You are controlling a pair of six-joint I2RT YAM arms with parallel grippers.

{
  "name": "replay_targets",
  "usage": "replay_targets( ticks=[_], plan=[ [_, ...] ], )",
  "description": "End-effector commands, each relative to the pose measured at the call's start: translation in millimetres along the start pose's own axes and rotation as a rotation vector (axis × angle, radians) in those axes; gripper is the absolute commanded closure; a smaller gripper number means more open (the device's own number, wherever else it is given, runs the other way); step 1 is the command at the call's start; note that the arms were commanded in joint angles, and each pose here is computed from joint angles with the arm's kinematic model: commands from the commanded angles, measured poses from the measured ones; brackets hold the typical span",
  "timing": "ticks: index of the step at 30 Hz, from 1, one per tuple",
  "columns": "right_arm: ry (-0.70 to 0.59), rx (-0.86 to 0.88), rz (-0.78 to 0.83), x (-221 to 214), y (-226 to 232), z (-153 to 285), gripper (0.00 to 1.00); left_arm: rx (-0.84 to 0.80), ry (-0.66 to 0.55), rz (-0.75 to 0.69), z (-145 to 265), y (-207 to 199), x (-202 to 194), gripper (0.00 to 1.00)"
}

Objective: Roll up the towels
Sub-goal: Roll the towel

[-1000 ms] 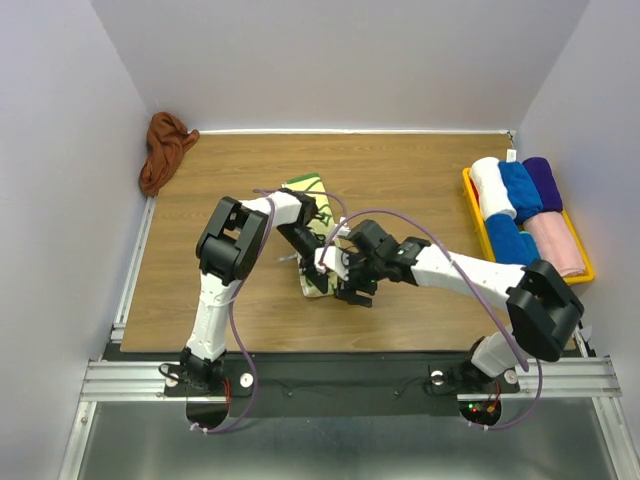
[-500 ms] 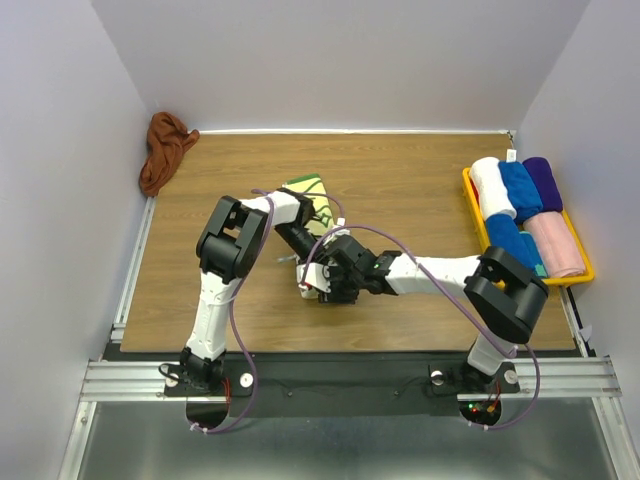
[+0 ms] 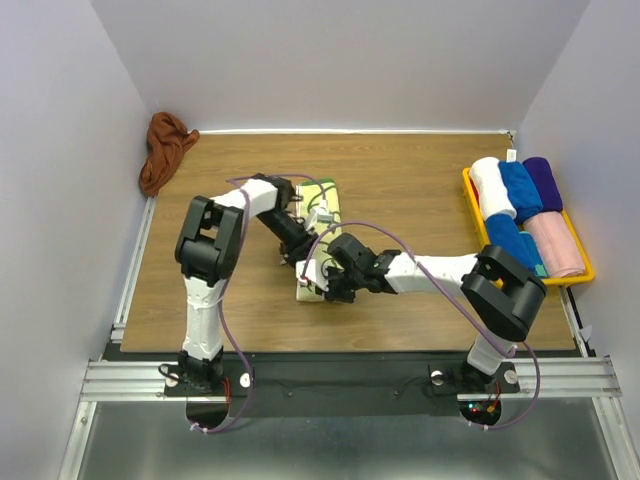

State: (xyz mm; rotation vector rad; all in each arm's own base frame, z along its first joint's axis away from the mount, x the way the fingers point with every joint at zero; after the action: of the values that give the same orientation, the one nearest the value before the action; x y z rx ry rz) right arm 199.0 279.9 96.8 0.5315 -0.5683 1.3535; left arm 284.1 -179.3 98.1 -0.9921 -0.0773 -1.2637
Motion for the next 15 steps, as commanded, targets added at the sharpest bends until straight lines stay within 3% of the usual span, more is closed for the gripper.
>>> replay_targets(
  ticks=[1,7,8,11,15],
  plan=[
    [0.024,0.171,-0.175,-5,16,4,0.99,0.255,-0.010,-0.118,65,8,9,0.47],
    [-0.054,0.348,-0.418,3,-3,14,0.99,0.618,-0.106,-0.081,149,11,-15,0.43],
    [-0.059,0.364,-0.474,3,-9,19,0.99,0.742,-0.140,-0.126,172,0,-12,0.41],
    [-0.072,0.462,-0.554,10,-16,21,0.99,0.831,-0.130,-0.176,165,-22,-25,0.36],
    [-0.061,0.553,-0.677,4,-25,14,1.00,0.954,-0.071,-0.366,147,-57,-25,0.27]
  ],
)
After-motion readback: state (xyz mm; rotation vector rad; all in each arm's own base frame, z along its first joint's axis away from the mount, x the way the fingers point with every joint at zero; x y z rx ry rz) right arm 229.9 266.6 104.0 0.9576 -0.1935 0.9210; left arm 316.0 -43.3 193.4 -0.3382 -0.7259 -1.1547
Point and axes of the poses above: each gripper's point midway between its finger pads, its own z axis back along the fingers, its own y axis along the line the jaws close on, x = y × z, the point moved 9 cm from there along z, back along the fingers, and after that the axes turned 12 degrees about -z, right-handed, at the moved point
